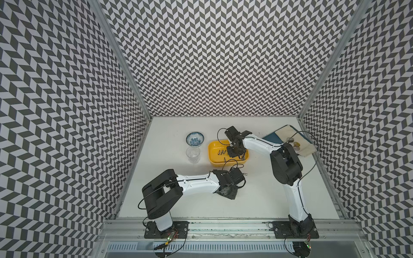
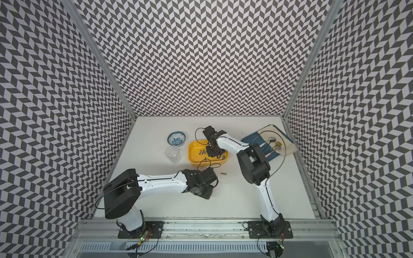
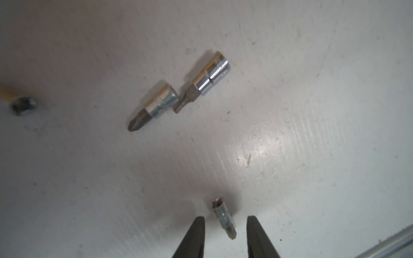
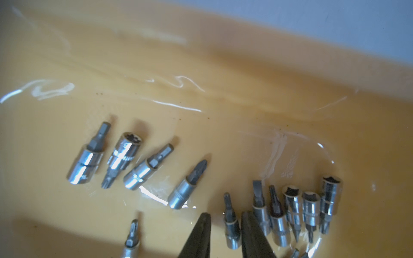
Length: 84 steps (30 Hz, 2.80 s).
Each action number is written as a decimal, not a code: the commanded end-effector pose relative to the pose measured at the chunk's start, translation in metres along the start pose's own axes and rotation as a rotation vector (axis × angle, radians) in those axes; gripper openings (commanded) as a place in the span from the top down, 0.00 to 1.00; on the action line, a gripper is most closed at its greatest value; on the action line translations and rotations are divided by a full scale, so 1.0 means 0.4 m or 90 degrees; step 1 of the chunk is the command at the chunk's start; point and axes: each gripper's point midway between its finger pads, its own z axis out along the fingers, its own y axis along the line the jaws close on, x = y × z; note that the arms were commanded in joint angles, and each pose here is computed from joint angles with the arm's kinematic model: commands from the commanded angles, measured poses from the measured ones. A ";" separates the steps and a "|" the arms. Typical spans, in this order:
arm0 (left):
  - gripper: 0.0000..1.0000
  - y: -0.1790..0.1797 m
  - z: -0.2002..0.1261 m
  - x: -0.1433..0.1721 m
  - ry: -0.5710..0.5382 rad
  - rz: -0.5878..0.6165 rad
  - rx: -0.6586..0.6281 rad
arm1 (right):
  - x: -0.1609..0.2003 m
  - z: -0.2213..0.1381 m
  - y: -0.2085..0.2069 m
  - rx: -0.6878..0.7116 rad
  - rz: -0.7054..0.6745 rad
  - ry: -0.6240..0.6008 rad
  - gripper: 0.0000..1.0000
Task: Put the bit on the desktop into the storage box
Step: Place the screwdriver bit in the storage box, then pick up the screwdriver bit from the center of the board, then place the screwdriver bit in the storage box.
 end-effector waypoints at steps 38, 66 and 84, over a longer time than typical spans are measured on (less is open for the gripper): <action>1.00 -0.017 -0.035 -0.040 -0.003 0.033 -0.006 | 0.019 -0.409 -0.100 0.002 0.095 -0.241 0.43; 1.00 0.279 -0.226 -0.485 -0.145 -0.002 -0.051 | 0.308 -0.295 -0.079 -0.108 0.120 -0.243 0.37; 1.00 0.378 -0.062 -0.517 -0.107 0.027 -0.176 | 0.359 -0.225 0.016 -0.123 0.009 -0.203 0.38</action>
